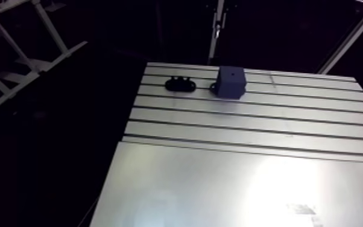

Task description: Pick up the M10 bolt and insert it into the hole until fully seated.

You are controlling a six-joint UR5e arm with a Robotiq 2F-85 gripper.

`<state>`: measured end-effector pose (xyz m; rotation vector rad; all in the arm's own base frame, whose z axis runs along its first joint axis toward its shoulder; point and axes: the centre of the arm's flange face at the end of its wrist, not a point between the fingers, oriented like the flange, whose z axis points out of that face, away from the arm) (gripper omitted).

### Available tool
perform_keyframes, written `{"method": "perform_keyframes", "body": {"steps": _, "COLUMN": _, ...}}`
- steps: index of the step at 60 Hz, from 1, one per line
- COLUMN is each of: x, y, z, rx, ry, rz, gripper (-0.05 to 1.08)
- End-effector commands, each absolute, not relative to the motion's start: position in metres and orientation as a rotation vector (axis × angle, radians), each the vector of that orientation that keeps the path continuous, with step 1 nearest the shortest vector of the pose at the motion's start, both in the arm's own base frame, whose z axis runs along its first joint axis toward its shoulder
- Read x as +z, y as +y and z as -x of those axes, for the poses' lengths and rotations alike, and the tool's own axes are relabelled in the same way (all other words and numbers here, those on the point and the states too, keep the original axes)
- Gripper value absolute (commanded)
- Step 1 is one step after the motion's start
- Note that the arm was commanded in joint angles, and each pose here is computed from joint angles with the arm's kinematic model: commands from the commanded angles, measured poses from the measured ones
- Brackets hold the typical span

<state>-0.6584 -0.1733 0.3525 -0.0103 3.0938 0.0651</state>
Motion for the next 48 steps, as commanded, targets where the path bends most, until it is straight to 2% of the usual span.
{"method": "perform_keyframes", "body": {"steps": 1, "x": 0.347, "y": -0.135, "z": 0.663, "rx": 0.052, "ry": 3.029, "rz": -0.043, "gripper": 1.08}}
{"method": "perform_keyframes", "body": {"steps": 15, "x": 0.347, "y": -0.113, "z": 0.664, "rx": 0.026, "ry": 2.961, "rz": -0.078, "gripper": 1.08}}
{"method": "perform_keyframes", "body": {"steps": 30, "x": 0.342, "y": -0.106, "z": 0.661, "rx": 0.020, "ry": 2.909, "rz": -0.061, "gripper": 1.08}}
{"method": "perform_keyframes", "body": {"steps": 42, "x": 0.322, "y": -0.104, "z": 0.666, "rx": 0.018, "ry": 2.873, "rz": -0.060, "gripper": 1.08}}
{"method": "perform_keyframes", "body": {"steps": 48, "x": 0.313, "y": -0.104, "z": 0.671, "rx": 0.009, "ry": 2.856, "rz": -0.047, "gripper": 1.08}}
